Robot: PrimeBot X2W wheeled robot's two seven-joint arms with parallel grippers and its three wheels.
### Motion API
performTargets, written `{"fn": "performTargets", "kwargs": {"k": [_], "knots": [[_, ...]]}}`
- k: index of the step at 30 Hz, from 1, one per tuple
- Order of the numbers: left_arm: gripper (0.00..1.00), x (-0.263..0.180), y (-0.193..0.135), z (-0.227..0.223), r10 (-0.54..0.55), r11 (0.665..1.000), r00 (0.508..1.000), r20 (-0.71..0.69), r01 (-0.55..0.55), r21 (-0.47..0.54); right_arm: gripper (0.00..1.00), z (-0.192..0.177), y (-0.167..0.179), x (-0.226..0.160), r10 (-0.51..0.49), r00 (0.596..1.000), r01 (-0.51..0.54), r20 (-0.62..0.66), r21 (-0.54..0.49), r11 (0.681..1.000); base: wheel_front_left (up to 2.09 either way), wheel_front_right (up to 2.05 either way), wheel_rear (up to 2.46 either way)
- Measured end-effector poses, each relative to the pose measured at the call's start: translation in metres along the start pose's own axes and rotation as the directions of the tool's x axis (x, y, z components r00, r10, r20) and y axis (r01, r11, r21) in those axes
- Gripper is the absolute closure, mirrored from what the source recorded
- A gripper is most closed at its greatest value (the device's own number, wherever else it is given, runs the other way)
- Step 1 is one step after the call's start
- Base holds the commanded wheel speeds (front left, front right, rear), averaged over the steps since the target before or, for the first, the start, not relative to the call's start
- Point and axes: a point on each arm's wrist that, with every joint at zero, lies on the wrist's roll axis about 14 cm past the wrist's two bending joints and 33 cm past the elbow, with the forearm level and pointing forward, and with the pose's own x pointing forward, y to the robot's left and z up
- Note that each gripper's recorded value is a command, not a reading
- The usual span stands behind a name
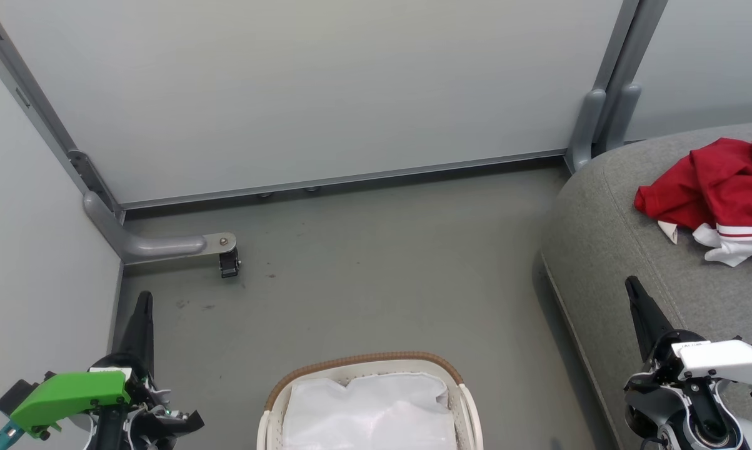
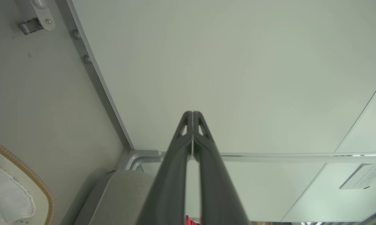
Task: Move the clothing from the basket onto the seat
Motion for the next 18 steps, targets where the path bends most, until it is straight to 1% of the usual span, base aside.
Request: {"fn": "performTargets", "kwargs": {"k": [18], "knots": [[1.00,0.0000,0.0000,0.0000,0.000,1.000,1.000,0.000,0.000,0.000,1.00,0.0000,0.0000,0.0000,0.000,1.000,0.000,0.000,0.000,1.000,0.00,0.00,0.00]]}}
